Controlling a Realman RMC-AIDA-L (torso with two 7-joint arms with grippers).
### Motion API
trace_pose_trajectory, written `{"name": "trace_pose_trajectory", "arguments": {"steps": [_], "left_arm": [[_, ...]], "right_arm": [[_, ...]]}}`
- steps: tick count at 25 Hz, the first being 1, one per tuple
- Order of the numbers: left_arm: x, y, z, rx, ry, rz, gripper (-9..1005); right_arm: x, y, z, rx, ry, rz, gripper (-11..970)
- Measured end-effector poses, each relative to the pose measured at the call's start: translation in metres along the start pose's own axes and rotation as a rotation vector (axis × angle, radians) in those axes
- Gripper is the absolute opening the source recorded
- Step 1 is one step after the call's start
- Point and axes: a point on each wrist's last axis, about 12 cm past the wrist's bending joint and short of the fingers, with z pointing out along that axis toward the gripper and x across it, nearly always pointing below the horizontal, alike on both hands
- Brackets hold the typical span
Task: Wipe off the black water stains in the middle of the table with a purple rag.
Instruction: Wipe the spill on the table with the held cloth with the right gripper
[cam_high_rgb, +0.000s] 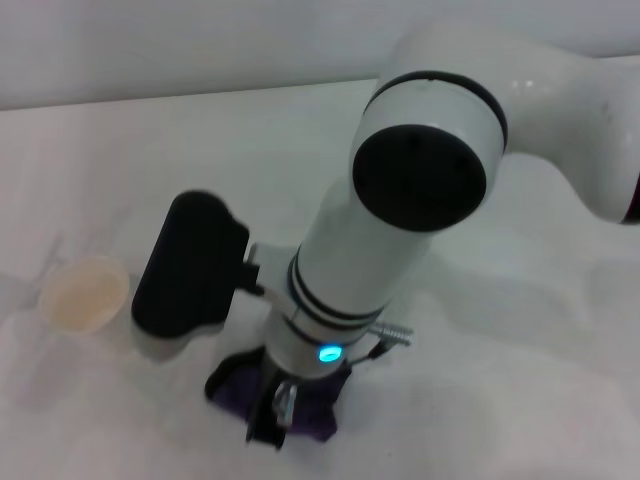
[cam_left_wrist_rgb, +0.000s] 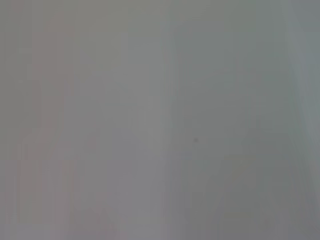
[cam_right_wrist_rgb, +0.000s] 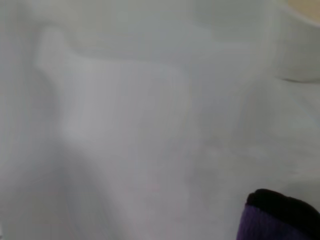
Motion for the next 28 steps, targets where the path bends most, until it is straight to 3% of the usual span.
{"name": "trace_pose_trajectory", "arguments": {"steps": [9, 14, 18, 28], "left_arm": [[0.001, -0.004, -0.014, 0.008, 0.000, -0.007, 885], [0.002, -0.006, -0.023, 0.014, 0.012, -0.009, 884], [0.003, -0.006, -0.026, 0.008, 0.018, -0.011, 884], [0.002, -0.005, -0.027, -0.003, 0.016, -0.011, 885]], "right_arm": [[-0.005, 0.029, 0.002, -0.080, -0.021, -0.087, 15], [-0.003, 0.031, 0.007, -0.084, -0.040, -0.084, 15], [-0.003, 0.017, 0.010, -0.039, -0.056, -0.053, 15], [-0.002, -0.043, 0.002, 0.184, -0.075, 0.041, 19]]}}
